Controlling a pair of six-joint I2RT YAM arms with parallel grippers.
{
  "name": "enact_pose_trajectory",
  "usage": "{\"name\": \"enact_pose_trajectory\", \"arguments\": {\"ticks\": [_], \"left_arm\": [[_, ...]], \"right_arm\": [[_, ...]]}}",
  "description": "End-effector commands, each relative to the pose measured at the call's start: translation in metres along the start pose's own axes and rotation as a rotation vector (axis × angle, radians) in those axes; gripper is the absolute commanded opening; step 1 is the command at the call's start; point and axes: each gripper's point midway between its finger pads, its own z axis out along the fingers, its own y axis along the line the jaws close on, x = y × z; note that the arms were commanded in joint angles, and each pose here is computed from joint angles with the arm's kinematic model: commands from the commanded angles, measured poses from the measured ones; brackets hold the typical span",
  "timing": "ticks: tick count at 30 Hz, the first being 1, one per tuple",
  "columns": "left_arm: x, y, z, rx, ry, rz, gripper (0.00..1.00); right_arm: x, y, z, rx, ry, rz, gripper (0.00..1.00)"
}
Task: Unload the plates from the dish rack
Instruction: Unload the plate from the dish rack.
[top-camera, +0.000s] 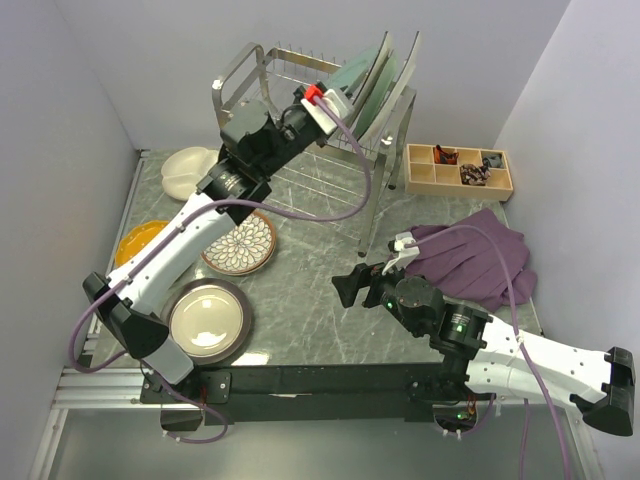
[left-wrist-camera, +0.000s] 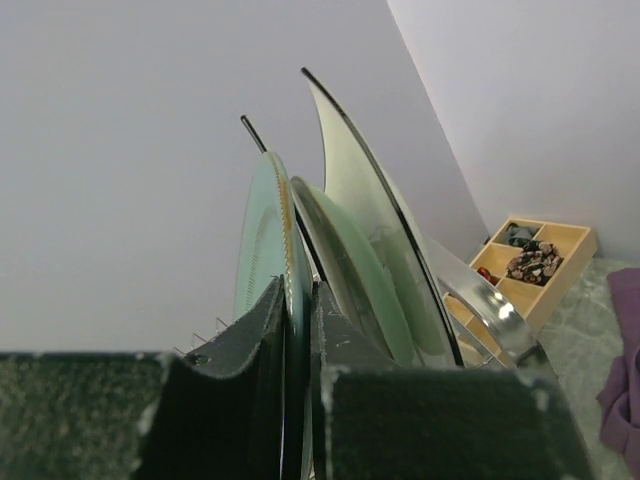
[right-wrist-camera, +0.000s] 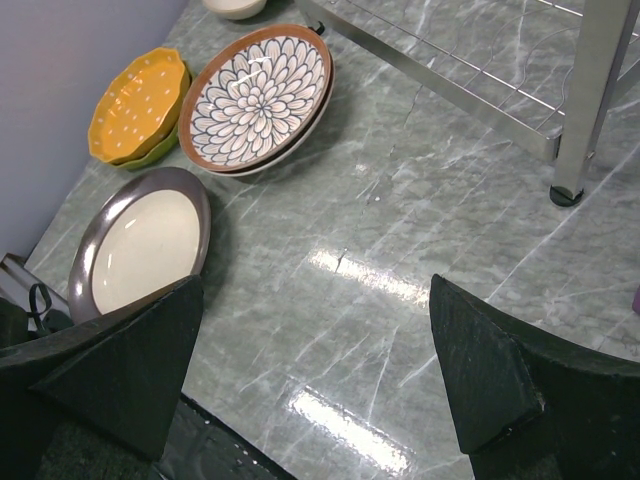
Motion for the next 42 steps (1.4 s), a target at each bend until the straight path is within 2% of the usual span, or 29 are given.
{"name": "enact_pose_trajectory", "arguments": {"ticks": [1, 16, 24, 29, 36, 42], "left_arm": [[-0.089, 0.052, -0.026, -0.171, -0.205, 0.230, 0.01], [-0.120, 0.057, -0.055, -0.182, -0.219, 0.307, 0.01], [-0.107, 0.051, -0.056, -0.164, -0.168, 0.349, 0.01], [-0.103, 0.034, -0.062, -0.158, -0.118, 0.440, 0.01], [-0.116, 0.027, -0.097, -0.208, -0.070, 0.504, 0.01], [-0.111, 0.016, -0.126, -0.228, -0.017, 0.525, 0.01]], "right_arm": [[-0.024, 0.009, 0.000, -0.014, -0.062, 0.022, 1.00], [-0.023, 0.008, 0.002, 0.001, -0.060, 0.014, 0.99], [-0.022, 0.008, 0.004, 0.004, -0.058, 0.011, 0.99], [-0.023, 0.009, 0.003, -0.001, -0.059, 0.018, 0.99], [-0.024, 0.009, 0.001, -0.006, -0.064, 0.028, 0.99], [-0.027, 0.008, -0.001, -0.006, -0.070, 0.034, 0.99]]}}
